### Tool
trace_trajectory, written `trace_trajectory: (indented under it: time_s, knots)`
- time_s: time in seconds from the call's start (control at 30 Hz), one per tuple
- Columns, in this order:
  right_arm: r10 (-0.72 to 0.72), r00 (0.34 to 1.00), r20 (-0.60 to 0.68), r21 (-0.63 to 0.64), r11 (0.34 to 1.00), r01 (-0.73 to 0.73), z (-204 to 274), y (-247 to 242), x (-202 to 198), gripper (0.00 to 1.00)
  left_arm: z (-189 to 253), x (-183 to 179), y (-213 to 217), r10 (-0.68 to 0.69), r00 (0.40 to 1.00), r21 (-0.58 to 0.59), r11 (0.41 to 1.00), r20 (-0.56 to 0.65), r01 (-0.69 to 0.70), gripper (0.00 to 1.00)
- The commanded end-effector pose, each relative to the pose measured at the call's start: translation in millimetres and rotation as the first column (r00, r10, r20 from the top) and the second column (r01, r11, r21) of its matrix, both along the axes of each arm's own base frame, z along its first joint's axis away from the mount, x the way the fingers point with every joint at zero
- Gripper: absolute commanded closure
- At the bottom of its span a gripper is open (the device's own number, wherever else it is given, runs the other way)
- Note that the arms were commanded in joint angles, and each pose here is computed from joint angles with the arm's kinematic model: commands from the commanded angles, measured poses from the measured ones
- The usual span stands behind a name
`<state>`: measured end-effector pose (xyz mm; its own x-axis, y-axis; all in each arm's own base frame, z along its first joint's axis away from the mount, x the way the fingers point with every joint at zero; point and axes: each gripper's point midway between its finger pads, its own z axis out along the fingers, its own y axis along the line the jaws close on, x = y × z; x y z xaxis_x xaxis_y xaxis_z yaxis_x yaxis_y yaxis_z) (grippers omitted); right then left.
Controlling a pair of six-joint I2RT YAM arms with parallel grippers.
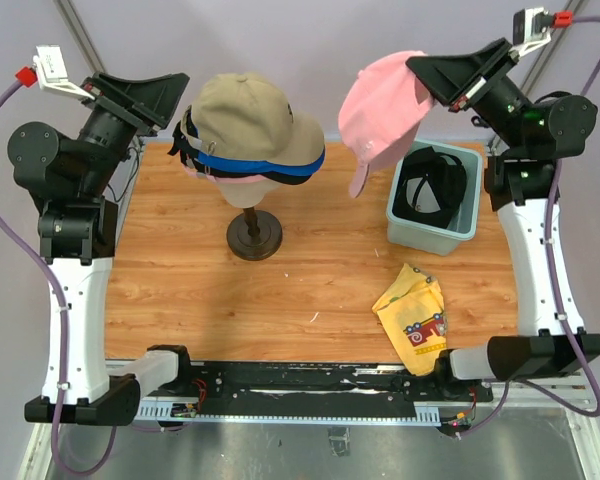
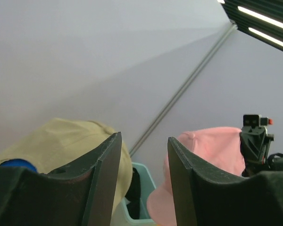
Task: Stack the hats
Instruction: Pick up the hat from the center of the board, then stack the hat on the hat.
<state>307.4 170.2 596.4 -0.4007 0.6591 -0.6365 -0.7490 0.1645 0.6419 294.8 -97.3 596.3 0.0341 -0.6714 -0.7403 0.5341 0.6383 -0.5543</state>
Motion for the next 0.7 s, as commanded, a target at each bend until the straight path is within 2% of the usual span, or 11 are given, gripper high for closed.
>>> trace_trajectory:
  time_s: [0.0, 0.17, 0.33, 0.53, 0.67]
  knots:
    - [0.248, 0.911, 0.329, 0.112, 0.948, -0.299, 93, 16, -104, 1.00, 28, -27, -30, -0.221, 0.969, 0.011, 0.975, 0.106, 0.222, 0.50]
    - [0.394, 0.811, 0.433, 0.183, 0.842, -0.507, 135, 32, -145, 0.99, 44, -41, -53, -0.430, 0.890, 0.008, 0.901, 0.153, 0.434, 0.48]
    - [0.520, 0.681, 0.516, 0.212, 0.693, -0.690, 162, 47, -185, 1.00, 52, -52, -63, -0.540, 0.824, 0.014, 0.838, 0.172, 0.546, 0.44]
    - [0.612, 0.585, 0.532, 0.246, 0.549, -0.799, 166, 67, -197, 1.00, 41, -64, -73, -0.672, 0.719, 0.002, 0.731, 0.176, 0.683, 0.38]
    - [0.639, 0.550, 0.537, 0.264, 0.493, -0.829, 164, 74, -203, 1.00, 34, -71, -86, -0.753, 0.632, 0.009, 0.644, 0.186, 0.765, 0.37]
